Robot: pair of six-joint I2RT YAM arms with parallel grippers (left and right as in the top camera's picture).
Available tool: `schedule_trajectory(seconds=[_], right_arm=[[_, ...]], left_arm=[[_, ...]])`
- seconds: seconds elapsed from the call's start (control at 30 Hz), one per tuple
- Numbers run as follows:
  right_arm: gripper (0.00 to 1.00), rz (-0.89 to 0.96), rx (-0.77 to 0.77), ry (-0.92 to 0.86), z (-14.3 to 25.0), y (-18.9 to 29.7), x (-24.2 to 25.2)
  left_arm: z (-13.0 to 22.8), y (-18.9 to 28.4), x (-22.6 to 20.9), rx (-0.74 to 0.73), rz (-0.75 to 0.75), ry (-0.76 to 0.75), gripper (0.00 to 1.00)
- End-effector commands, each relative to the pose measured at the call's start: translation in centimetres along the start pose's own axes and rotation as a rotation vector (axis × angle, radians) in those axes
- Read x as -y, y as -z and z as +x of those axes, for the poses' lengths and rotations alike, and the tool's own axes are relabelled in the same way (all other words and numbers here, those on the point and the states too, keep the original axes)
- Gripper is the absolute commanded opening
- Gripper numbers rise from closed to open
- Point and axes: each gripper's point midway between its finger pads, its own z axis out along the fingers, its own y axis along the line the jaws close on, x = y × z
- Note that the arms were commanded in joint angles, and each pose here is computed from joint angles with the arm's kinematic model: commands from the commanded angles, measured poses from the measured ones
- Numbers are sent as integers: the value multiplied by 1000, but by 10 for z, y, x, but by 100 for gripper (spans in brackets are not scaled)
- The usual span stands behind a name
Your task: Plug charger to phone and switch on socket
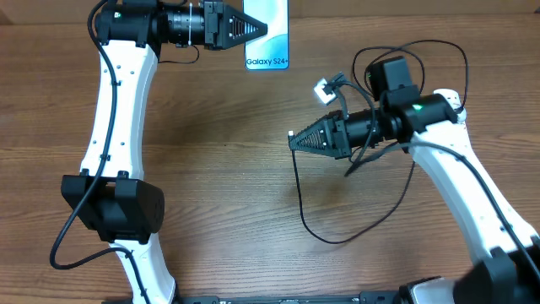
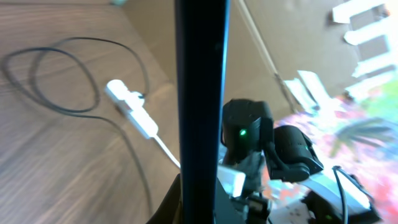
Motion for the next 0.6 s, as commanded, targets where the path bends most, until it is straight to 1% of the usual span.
schedule_trajectory(seconds=[0.0,0.07,0.1,0.23,0.47,0.57], right_arm=[[4,-25,59,109,-18,10,-32],[4,69,77,55,-24,12,-21],[4,86,78,45,-25,11,-18],[4,66,81,58,-28,8,-23],[4,50,164,47,-57,11,-29],[4,43,172,65,-60,11,-32]], left_arm=[[10,-7,44,-58,207,-52,4],[13,-9,52,-73,247,-54,4],[13,-10,53,-75,248,-50,4],[16,-17,56,-90,259,-58,4],[18,-22,56,-96,251,-61,4],[18,-22,55,-94,244,-60,4]])
